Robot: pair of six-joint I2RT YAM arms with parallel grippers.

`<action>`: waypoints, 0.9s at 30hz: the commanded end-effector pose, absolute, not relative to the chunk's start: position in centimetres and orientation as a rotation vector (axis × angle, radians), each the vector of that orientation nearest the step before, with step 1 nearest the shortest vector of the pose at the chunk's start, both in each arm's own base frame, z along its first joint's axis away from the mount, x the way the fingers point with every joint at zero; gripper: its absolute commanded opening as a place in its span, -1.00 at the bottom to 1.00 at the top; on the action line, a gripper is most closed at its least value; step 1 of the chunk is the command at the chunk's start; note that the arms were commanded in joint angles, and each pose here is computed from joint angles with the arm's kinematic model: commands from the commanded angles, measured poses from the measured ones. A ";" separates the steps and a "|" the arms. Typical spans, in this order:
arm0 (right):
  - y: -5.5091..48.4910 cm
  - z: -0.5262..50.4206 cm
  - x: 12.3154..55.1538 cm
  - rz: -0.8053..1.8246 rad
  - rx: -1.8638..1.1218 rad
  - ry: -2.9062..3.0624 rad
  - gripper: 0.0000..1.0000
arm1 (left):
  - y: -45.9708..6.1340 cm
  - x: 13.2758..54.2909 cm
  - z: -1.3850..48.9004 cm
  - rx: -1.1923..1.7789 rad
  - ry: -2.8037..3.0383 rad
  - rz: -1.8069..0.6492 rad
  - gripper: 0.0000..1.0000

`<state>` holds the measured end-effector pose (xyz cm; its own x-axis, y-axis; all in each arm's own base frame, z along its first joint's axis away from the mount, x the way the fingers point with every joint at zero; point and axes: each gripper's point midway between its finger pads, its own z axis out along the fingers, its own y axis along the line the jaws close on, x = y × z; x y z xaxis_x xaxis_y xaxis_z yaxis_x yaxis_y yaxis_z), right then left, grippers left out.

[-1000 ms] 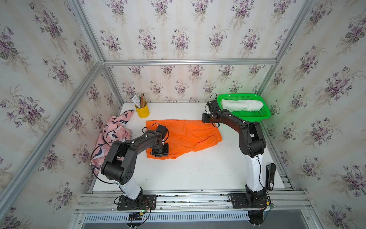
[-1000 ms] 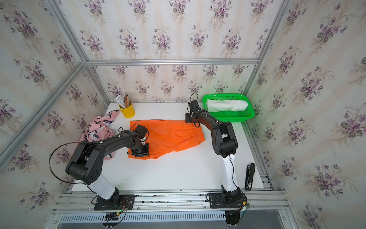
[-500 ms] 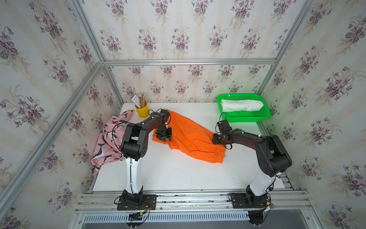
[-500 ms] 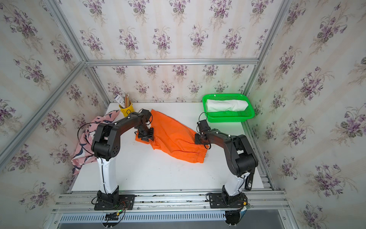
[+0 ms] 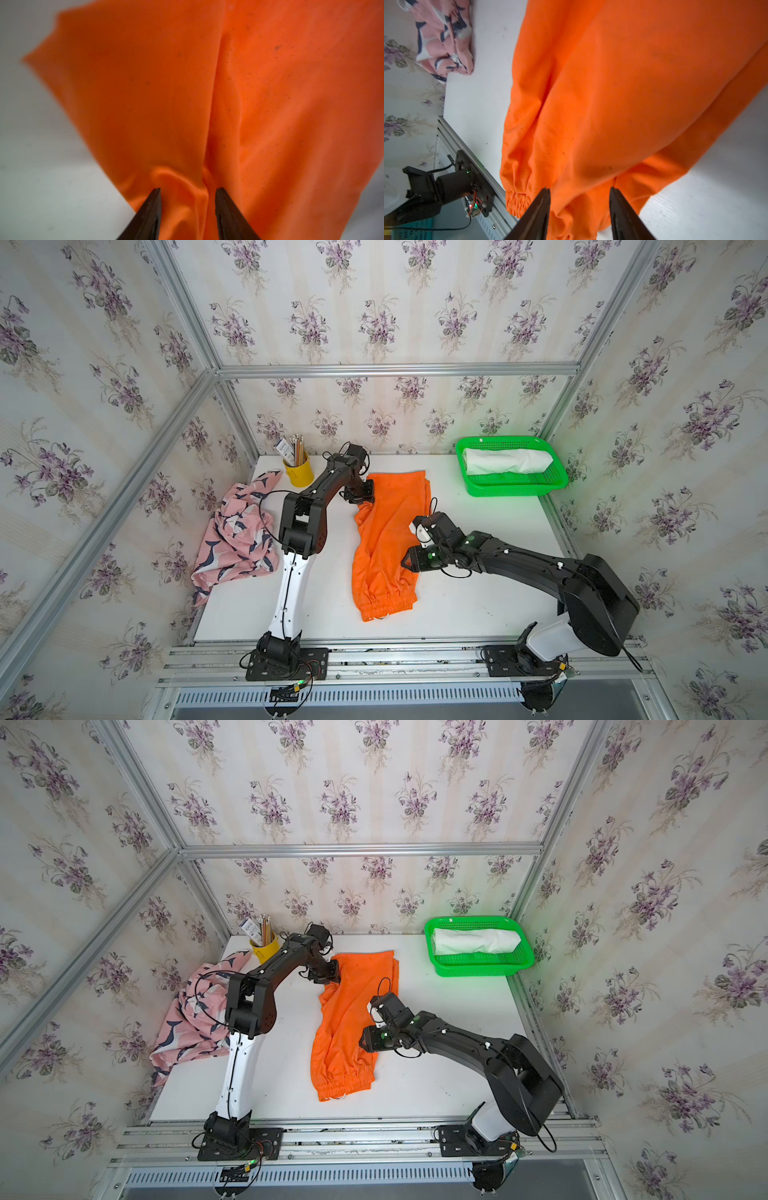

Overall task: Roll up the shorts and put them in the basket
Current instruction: Adjust the shorts at the center of the board.

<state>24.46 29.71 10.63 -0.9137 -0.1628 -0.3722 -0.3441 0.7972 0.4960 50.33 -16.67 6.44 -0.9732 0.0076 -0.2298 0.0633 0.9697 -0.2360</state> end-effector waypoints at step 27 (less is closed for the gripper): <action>21.2 1.9 45.5 0.617 0.110 2.751 -0.10 | -20.5 24.2 3.3 0.239 3.105 -0.319 -0.05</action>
